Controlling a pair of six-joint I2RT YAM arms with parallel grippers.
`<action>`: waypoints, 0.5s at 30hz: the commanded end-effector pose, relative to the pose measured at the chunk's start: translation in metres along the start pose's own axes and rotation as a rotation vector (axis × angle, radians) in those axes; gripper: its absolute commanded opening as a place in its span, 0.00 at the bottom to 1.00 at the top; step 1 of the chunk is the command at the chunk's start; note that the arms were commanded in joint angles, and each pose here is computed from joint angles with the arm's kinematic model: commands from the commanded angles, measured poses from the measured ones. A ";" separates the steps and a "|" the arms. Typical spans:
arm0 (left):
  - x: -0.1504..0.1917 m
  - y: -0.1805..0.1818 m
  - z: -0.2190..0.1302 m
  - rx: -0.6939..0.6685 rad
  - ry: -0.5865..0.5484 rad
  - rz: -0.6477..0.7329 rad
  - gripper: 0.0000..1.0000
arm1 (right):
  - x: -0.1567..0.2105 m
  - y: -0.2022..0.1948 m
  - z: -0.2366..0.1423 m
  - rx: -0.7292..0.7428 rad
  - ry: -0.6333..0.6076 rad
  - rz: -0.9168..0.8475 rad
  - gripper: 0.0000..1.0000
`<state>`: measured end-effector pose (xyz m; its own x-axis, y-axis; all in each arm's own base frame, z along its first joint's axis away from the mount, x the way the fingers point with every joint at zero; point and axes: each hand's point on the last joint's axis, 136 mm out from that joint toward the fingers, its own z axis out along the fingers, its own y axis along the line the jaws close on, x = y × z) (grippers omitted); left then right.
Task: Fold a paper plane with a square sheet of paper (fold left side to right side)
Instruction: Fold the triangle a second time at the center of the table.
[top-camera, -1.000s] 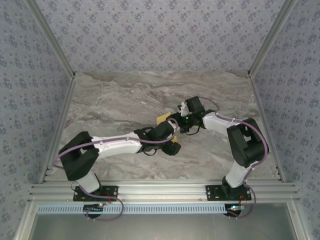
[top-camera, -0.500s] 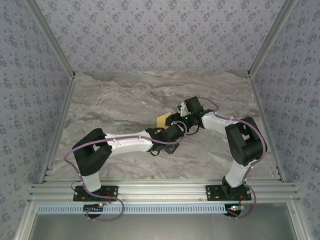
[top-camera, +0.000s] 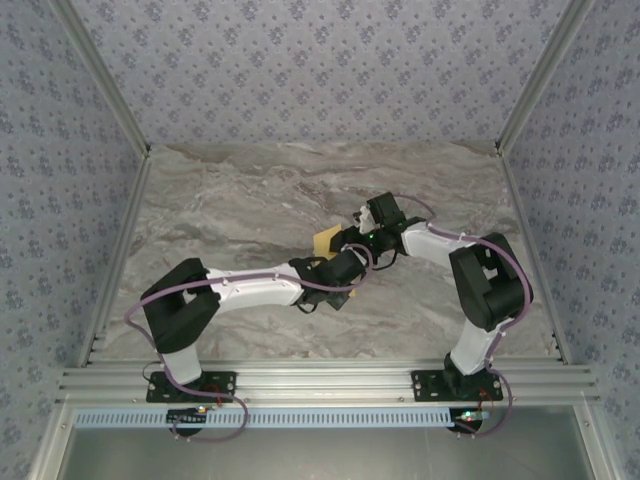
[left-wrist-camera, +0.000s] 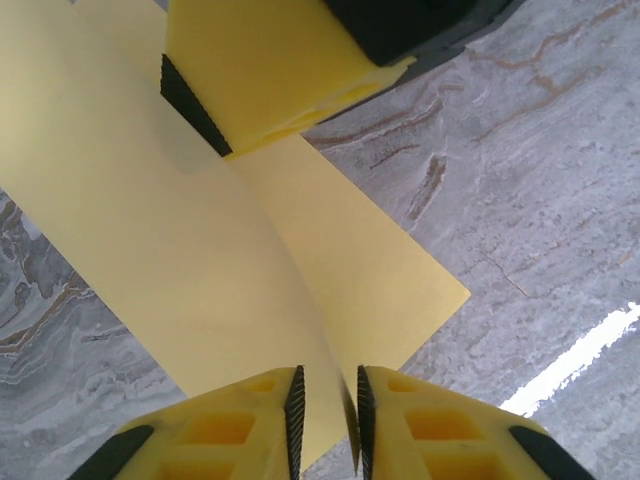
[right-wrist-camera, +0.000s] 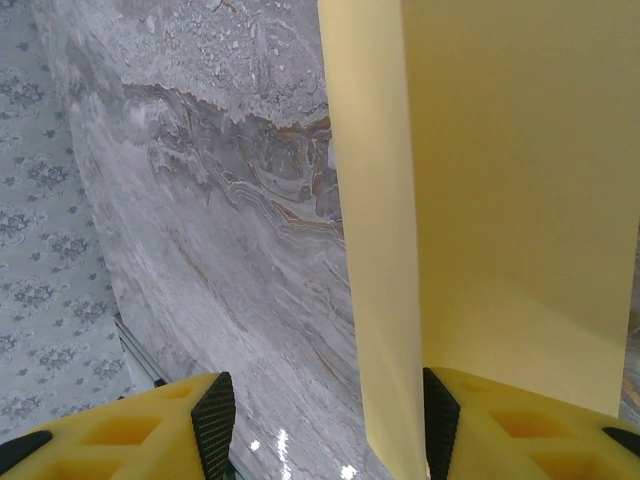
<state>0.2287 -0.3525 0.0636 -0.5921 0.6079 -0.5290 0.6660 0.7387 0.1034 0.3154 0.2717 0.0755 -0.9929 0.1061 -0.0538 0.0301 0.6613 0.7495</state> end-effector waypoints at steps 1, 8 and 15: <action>-0.008 -0.003 -0.013 0.027 -0.042 -0.010 0.19 | -0.001 -0.002 0.002 0.029 0.010 -0.008 0.54; -0.002 -0.007 -0.014 0.060 -0.044 -0.043 0.07 | -0.014 0.006 -0.008 0.004 -0.038 -0.032 0.56; -0.006 -0.004 -0.019 0.153 -0.073 -0.125 0.01 | -0.044 0.018 -0.038 -0.024 -0.135 -0.060 0.63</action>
<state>0.2188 -0.3475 0.0665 -0.6267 0.5515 -0.5505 0.6617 0.7498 -0.0021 0.3378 0.2573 0.0854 -0.9842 0.1478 -0.0974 0.0254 0.6622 0.7489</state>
